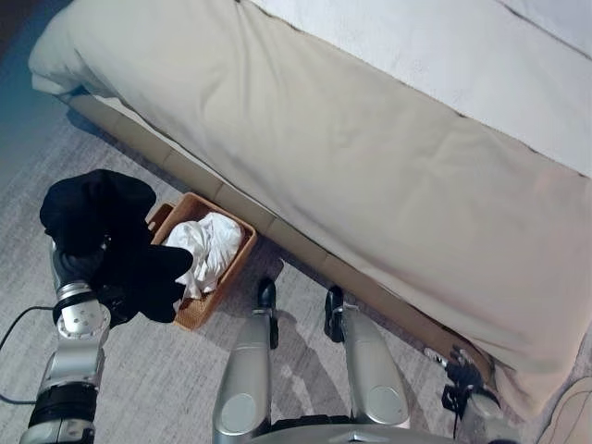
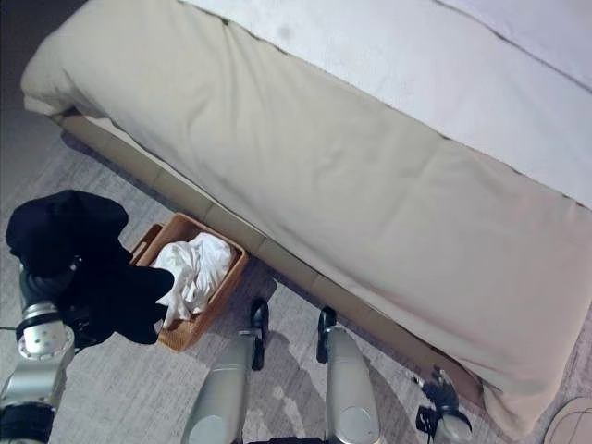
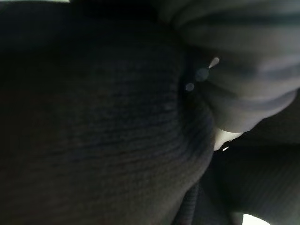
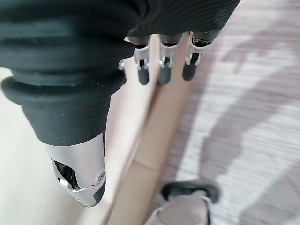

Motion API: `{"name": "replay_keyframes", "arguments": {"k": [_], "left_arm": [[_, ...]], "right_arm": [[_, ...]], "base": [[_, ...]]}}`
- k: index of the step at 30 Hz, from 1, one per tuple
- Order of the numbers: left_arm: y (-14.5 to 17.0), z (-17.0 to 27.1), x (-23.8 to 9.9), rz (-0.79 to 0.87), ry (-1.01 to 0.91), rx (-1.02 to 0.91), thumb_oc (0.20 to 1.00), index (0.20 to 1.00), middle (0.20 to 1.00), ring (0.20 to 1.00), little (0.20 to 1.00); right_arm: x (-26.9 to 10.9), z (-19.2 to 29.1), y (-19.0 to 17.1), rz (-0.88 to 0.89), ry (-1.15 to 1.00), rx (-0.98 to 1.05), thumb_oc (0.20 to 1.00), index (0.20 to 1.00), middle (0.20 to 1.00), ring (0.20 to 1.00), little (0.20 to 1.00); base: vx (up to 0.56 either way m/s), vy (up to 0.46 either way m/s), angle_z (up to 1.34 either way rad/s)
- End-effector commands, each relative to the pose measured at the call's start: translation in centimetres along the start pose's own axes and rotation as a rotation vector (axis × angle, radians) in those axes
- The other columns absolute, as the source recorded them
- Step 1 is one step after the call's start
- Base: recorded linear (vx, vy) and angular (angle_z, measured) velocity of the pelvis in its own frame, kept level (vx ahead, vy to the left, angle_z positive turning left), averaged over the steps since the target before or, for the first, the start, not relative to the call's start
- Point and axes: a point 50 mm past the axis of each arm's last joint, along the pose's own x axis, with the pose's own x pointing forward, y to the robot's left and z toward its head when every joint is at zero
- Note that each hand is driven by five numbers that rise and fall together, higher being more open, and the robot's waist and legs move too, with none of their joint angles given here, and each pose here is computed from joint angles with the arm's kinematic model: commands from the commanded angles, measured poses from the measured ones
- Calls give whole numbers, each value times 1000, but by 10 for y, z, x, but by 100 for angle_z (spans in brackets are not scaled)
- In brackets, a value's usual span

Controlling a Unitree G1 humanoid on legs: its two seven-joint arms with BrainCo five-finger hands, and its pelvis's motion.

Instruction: Pick up clothes into the bucket

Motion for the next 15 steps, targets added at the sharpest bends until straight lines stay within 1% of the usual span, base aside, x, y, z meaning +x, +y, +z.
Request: {"name": "replay_keyframes", "arguments": {"k": [1,2,4,9,13,14,15], "left_arm": [[29,31,24,134,-159,84,200,200,200,200,200],[31,34,28,148,-167,84,200,200,200,200,200],[40,51,37,176,-227,94,200,200,200,200,200],[43,72,54,215,-269,95,200,200,200,200,200],[42,79,63,225,-263,71,200,200,200,200,200],[51,87,70,245,-281,115,200,200,200,200,200],[52,90,72,245,-293,144,200,200,200,200,200]], "right_arm": [[-1,5,-6,-45,-52,-58,1000,1000,1000,1000,1000],[1,12,-4,-39,-77,-79,1000,1000,1000,1000,1000],[2,25,-1,-8,-140,-197,1000,1000,1000,1000,1000],[4,39,-2,-15,-195,-296,1000,1000,1000,1000,1000],[5,45,-3,-27,-217,-293,1000,1000,1000,1000,1000],[4,47,-2,-25,-233,-308,1000,1000,1000,1000,1000],[4,47,0,-19,-239,-313,1000,1000,1000,1000,1000]], "base": [[-40,41,-6],[-80,45,-10],[-104,5,-9],[-47,3,8],[-20,8,8],[-16,-19,6],[-10,-15,6]]}}
